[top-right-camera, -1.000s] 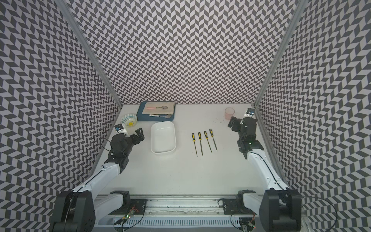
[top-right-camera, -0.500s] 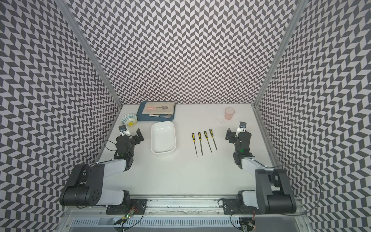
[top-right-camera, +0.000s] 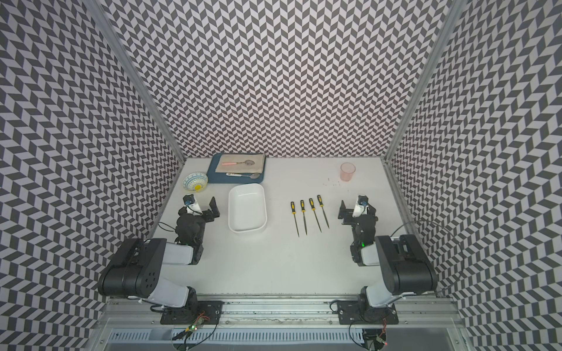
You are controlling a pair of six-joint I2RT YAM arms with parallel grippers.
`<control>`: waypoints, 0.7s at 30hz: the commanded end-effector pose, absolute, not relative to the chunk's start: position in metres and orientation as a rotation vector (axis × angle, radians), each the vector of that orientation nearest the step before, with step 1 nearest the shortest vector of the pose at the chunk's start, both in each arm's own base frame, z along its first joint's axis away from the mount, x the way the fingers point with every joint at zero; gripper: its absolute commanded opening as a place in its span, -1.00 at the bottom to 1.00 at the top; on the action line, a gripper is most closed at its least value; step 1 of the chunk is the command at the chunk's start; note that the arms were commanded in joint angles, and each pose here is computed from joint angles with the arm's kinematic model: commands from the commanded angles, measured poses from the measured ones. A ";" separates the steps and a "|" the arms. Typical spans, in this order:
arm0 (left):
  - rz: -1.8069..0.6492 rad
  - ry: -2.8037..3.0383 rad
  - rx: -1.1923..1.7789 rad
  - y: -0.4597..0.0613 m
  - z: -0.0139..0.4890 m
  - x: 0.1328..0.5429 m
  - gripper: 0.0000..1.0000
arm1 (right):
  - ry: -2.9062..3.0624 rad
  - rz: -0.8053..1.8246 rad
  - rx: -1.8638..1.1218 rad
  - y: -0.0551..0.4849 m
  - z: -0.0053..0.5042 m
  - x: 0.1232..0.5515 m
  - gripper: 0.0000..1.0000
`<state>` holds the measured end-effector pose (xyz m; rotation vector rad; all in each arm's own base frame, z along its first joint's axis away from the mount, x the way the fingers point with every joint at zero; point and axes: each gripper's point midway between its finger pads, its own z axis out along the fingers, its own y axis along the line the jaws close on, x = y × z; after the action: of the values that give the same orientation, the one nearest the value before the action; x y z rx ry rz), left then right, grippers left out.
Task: Take the file tool out of the storage box
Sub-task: Reset both arms
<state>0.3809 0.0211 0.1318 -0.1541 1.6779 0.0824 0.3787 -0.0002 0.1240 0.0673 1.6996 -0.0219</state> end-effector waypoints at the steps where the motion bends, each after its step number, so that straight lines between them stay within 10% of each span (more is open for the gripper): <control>1: 0.062 1.632 -0.100 0.013 0.143 0.383 0.99 | 1.567 -0.014 0.048 0.004 0.156 0.381 0.99; 21: 0.069 1.633 -0.092 0.012 0.142 0.383 1.00 | 1.608 -0.012 0.053 0.004 0.151 0.386 0.99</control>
<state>0.3807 0.0157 0.1337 -0.1153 1.6612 0.0722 0.3832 0.0001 0.1354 0.0651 1.6609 -0.0216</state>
